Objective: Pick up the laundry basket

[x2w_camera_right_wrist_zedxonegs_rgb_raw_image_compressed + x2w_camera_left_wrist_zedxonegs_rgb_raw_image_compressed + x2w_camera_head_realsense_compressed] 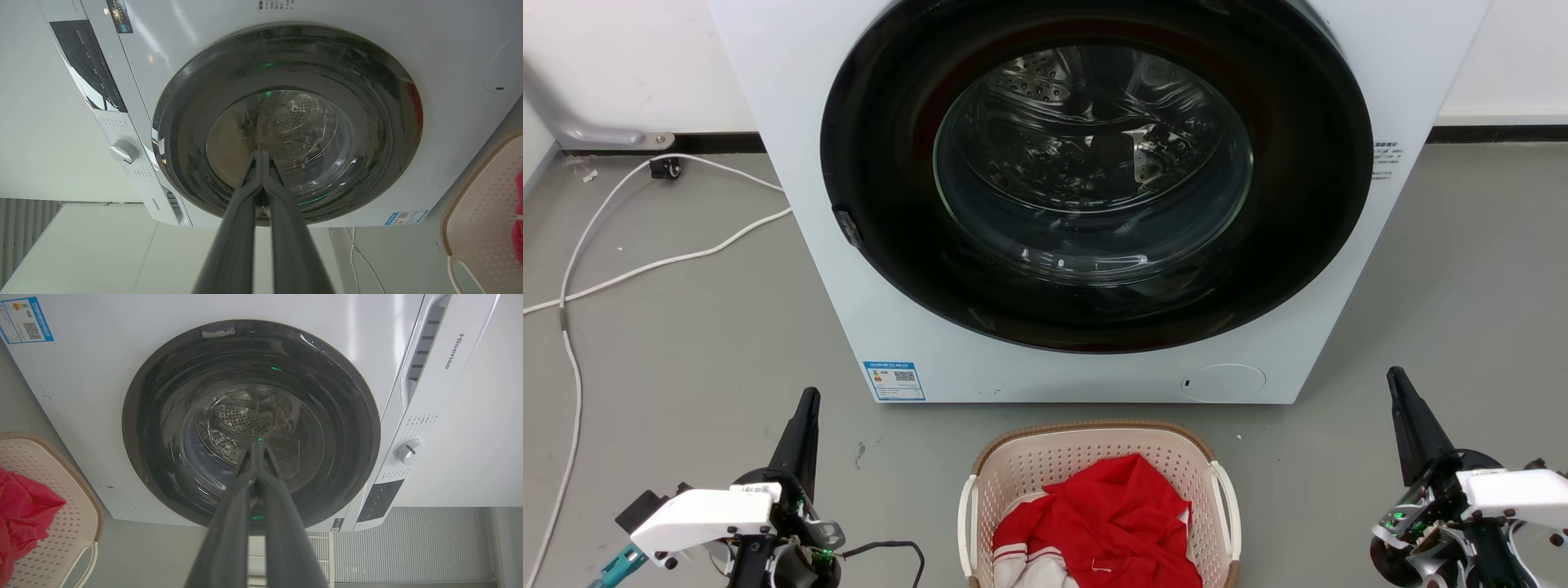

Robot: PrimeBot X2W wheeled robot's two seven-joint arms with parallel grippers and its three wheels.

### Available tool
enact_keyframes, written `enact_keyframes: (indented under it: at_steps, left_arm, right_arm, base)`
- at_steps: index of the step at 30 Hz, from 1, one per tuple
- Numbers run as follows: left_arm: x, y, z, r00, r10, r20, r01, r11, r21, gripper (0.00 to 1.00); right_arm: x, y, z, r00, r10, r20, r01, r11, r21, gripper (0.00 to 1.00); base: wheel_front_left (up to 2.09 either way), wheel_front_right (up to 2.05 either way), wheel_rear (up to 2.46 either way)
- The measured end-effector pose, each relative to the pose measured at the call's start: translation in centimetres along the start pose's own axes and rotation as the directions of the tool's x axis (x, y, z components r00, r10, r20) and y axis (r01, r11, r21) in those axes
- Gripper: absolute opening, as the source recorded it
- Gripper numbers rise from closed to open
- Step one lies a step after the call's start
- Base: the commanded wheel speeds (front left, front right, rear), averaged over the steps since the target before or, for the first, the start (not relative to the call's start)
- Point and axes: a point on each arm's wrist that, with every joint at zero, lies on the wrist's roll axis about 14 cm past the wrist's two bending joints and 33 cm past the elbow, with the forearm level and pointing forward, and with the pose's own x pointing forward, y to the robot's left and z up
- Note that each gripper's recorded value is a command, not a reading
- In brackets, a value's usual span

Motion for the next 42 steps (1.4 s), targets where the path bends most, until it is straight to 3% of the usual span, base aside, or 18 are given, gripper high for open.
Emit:
enact_keyframes:
  at_steps: [10, 11, 15, 22, 30, 35, 42]
  left_arm:
    - [0.0, 0.0, 0.0, 1.0, 0.0, 0.001, 0.0, 1.0, -0.001, 0.0]
    - [0.0, 0.0, 0.0, 1.0, 0.0, 0.001, 0.0, 1.0, -0.001, 1.0]
    - [-0.7, 1.6, -0.2, 0.999, 0.046, -0.001, -0.046, 0.999, -0.006, 1.0]
    - [-0.5, 1.1, -1.2, 0.999, 0.034, -0.009, -0.034, 0.999, 0.015, 1.0]
    - [-0.3, 0.1, -2.1, 1.0, 0.004, -0.027, 0.001, 0.986, 0.165, 1.0]
    - [-0.3, -0.5, -2.7, 0.999, -0.012, -0.039, 0.023, 0.959, 0.282, 1.0]
    - [-0.5, -0.6, -3.4, 0.998, -0.019, -0.058, 0.042, 0.895, 0.443, 1.0]
  right_arm:
    - [0.0, 0.0, 0.0, 1.0, 0.0, 0.0, 0.0, 1.0, 0.0, 0.0]
    - [0.0, 0.0, 0.0, 1.0, 0.0, 0.0, 0.0, 1.0, 0.0, 1.0]
    - [-0.7, -1.5, 0.1, 0.999, -0.043, 0.006, 0.043, 0.999, 0.003, 1.0]
    - [-1.0, -1.3, 0.0, 0.999, -0.035, 0.024, 0.036, 0.999, -0.02, 1.0]
    - [-1.4, -1.4, 0.4, 0.998, -0.04, 0.043, 0.046, 0.989, -0.138, 1.0]
    - [-1.6, -1.1, 0.6, 0.998, -0.032, 0.053, 0.045, 0.962, -0.27, 1.0]
    - [-1.6, -0.5, 1.0, 0.998, -0.013, 0.061, 0.039, 0.892, -0.45, 1.0]
  base:
    - [0.0, 0.0, 0.0]
    - [0.0, 0.0, 0.0]
    - [0.0, 0.0, 0.0]
    - [0.0, 0.0, 0.0]
    - [0.0, 0.0, 0.0]
    - [0.0, 0.0, 0.0]
    - [0.0, 0.0, 0.0]
